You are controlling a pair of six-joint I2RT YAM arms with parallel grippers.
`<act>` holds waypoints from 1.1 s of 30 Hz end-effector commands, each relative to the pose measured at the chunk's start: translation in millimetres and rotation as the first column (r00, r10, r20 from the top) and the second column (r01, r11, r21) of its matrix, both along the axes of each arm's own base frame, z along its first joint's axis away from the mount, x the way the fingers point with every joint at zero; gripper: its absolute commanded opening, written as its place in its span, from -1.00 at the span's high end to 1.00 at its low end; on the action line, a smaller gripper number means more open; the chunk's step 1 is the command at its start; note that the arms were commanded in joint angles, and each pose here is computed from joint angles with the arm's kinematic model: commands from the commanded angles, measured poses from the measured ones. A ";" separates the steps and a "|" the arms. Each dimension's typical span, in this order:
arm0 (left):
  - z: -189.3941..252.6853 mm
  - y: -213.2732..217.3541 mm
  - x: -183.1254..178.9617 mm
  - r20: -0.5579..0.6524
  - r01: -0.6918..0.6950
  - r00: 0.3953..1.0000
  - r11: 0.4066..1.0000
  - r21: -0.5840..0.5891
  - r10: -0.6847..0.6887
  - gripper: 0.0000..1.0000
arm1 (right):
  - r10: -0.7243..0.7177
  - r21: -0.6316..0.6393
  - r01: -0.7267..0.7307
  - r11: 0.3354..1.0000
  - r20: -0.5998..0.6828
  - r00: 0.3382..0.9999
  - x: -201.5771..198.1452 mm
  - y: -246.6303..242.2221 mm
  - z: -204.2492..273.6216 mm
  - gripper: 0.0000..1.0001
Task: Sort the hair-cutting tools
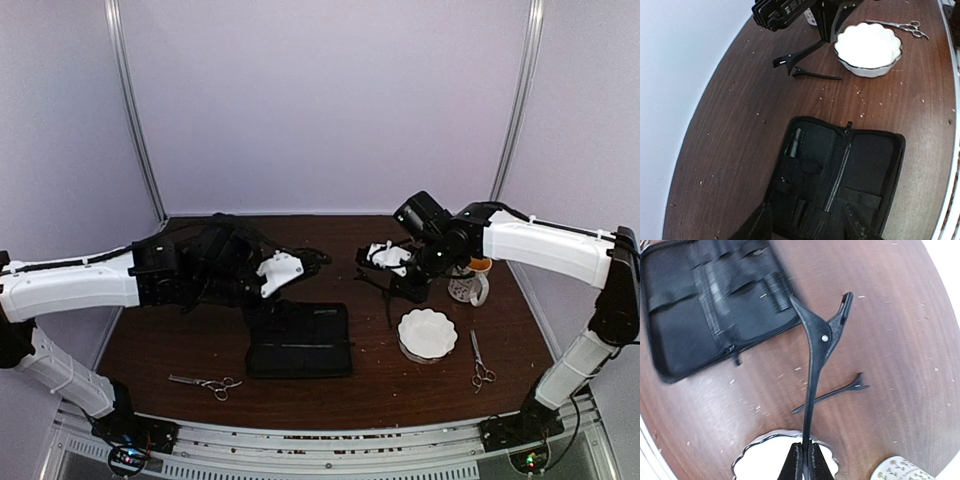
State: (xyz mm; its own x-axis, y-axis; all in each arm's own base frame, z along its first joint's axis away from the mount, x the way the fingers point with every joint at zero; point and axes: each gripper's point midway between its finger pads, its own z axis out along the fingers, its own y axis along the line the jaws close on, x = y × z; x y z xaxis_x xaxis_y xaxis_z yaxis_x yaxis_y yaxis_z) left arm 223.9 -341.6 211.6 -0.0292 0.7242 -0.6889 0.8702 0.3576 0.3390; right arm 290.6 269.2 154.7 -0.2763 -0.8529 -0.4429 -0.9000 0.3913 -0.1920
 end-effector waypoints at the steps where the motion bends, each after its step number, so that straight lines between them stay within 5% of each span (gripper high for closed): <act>1: -2.7 8.4 -25.2 -0.016 0.100 0.995 0.993 -0.055 -0.101 0.10 | 0.154 0.004 -0.154 0.988 -0.030 0.988 -37.2 3.0 -5.0 1.00; 4: -6.1 3.7 -53.6 0.000 0.242 0.969 0.957 -0.158 -0.245 0.38 | 0.213 0.061 -0.211 0.976 -0.027 0.977 -55.7 13.9 -1.3 1.00; 8: -8.8 3.6 -61.7 0.045 0.253 0.967 0.944 -0.211 -0.249 0.37 | 0.264 0.062 -0.262 0.963 -0.036 0.964 -67.1 25.7 -14.8 1.00; 27: -92.8 33.2 -76.9 -0.015 0.140 0.990 0.980 0.139 -0.139 0.40 | 0.336 0.000 -0.346 0.938 -0.228 0.914 -76.1 118.9 -60.4 1.00; 30: -101.4 39.6 -54.3 0.130 -0.024 0.991 0.973 0.231 -0.006 0.44 | 0.329 -0.002 -0.341 0.940 -0.258 0.908 -81.2 117.7 -70.7 1.00; 33: -111.0 29.3 -51.2 0.151 -0.031 0.989 0.965 0.261 -0.009 0.36 | 0.335 -0.002 -0.350 0.937 -0.277 0.901 -87.0 113.1 -74.9 1.00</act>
